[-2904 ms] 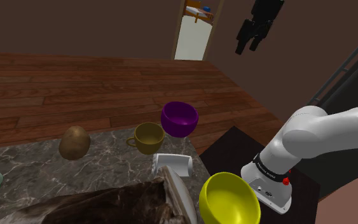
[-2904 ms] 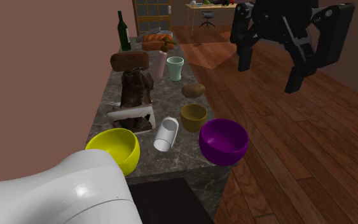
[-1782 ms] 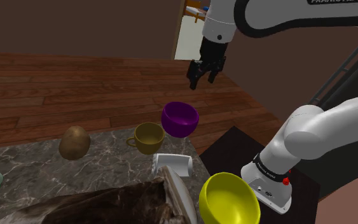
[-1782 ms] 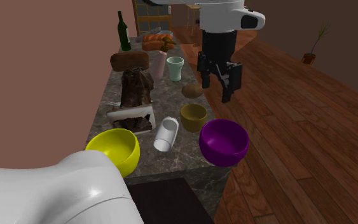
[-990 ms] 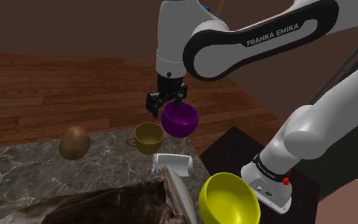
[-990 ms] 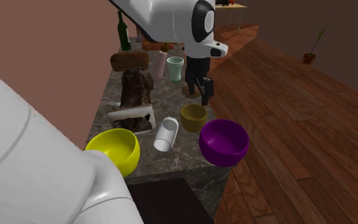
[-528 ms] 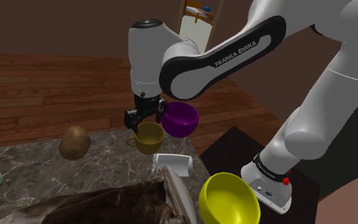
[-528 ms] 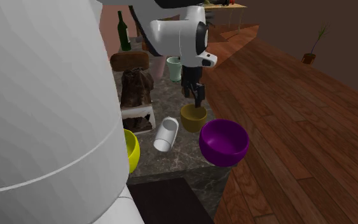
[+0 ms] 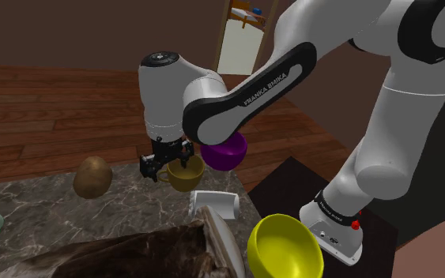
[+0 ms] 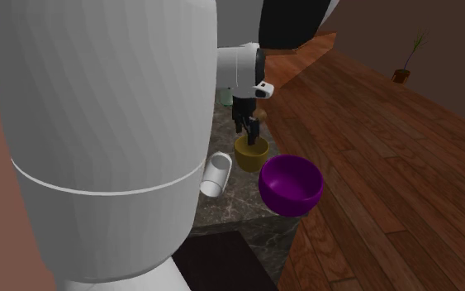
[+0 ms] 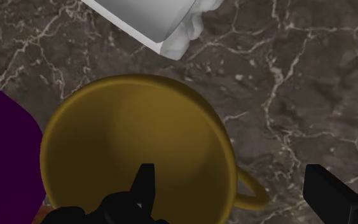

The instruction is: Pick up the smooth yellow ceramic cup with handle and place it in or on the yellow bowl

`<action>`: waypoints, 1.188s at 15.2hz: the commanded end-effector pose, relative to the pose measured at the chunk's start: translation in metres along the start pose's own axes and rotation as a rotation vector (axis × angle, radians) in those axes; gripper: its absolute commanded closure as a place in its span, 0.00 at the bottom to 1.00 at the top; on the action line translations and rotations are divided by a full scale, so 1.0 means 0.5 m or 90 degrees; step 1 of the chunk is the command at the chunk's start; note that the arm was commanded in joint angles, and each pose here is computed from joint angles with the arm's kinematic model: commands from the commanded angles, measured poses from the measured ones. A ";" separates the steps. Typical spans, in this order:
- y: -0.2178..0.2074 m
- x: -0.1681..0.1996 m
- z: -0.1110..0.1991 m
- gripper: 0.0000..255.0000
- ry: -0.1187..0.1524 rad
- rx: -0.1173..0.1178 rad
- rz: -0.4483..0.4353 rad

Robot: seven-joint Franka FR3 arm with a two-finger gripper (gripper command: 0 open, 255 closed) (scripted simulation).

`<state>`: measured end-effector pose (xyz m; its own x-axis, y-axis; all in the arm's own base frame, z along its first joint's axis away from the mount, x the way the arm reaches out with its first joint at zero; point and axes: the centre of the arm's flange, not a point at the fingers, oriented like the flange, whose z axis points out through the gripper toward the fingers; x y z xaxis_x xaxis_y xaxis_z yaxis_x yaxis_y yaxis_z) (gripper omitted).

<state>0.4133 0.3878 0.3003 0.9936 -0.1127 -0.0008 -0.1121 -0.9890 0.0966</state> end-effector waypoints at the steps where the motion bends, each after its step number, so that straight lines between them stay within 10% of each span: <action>1: 0.001 0.001 0.020 0.00 0.000 0.000 0.000; 10: 0.001 0.001 0.037 0.00 0.000 0.000 0.000; 11: 0.001 0.001 0.037 1.00 0.000 0.000 0.000; 18: 0.001 0.001 0.037 1.00 0.000 0.000 0.000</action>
<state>0.4138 0.3857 0.2822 0.9936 -0.1126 -0.0004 -0.1120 -0.9890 0.0963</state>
